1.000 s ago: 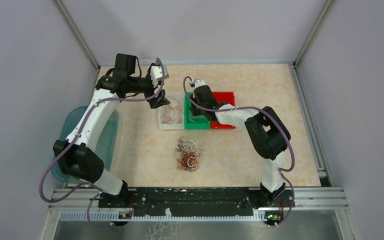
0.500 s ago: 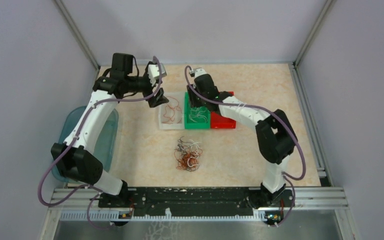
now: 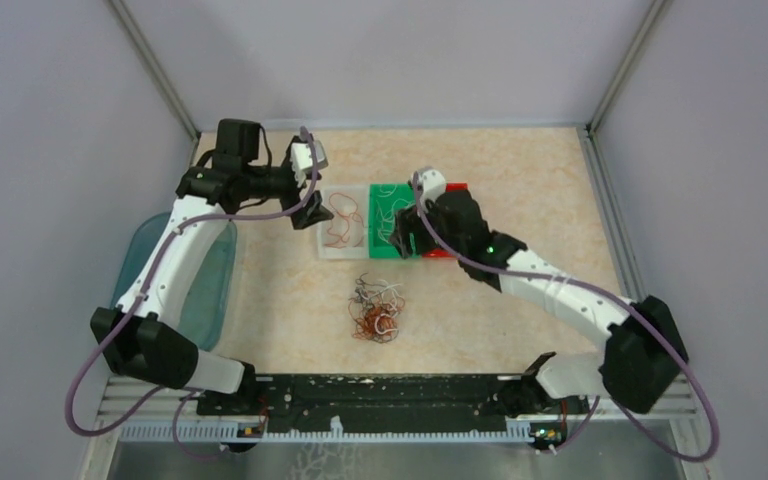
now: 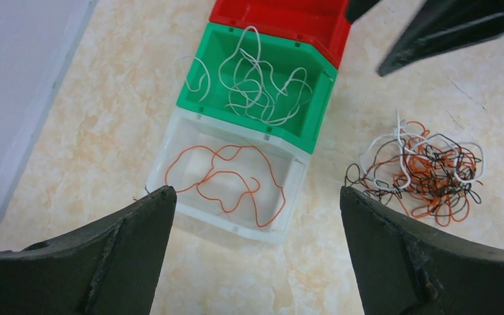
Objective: Untangle the cables
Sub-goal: Place the cable in the bin, then untie the cable.
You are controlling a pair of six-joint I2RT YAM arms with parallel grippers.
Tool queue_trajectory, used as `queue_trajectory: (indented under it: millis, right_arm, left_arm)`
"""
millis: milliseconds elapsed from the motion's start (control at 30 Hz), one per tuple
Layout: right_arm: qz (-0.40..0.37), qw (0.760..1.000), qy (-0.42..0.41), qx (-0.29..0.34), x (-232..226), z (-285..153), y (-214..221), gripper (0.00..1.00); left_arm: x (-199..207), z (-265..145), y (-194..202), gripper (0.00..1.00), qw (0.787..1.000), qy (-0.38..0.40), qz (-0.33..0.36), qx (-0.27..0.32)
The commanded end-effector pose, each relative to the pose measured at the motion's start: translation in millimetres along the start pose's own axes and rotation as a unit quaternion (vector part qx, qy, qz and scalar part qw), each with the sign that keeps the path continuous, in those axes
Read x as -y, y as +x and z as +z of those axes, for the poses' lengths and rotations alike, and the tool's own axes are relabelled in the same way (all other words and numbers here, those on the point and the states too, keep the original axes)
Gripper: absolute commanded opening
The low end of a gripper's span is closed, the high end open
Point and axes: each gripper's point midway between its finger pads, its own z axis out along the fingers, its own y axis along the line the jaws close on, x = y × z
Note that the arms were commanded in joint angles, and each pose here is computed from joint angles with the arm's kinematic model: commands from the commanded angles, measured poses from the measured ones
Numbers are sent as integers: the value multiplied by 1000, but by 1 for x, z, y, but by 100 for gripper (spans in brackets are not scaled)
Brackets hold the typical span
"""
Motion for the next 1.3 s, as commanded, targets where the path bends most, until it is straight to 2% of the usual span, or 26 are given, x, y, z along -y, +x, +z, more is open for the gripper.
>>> queue_trajectory:
  millis: [0,67,167,333,500,667,967,1267]
  right_arm:
    - [4,989,-142,34,-55,-34,34,65]
    - [29,990,-142,-2,-52,-34,70,65]
    - [65,986,-154,-15,-55,-34,92,62]
    - [98,981,-170,-14,-60,-25,103,56]
    - [104,981,-157,-43,-58,-4,114,53]
    - [168,972,-158,-45,-64,9,109,54]
    - [268,957,-108,-10,-53,25,94,52]
    - [294,952,-82,24,-49,35,83,45]
  left_arm:
    - [25,-4,13,100,999,41,4,-5]
    - [35,-3,21,100,998,60,9,-10]
    - [45,-3,29,100,997,75,5,-17]
    - [58,-2,40,100,995,92,9,-29]
    - [66,-3,45,100,994,99,20,-38]
    - [66,-3,49,100,994,95,31,-44]
    - [63,-3,47,100,994,85,45,-43]
    - [61,-6,46,100,995,74,57,-42]
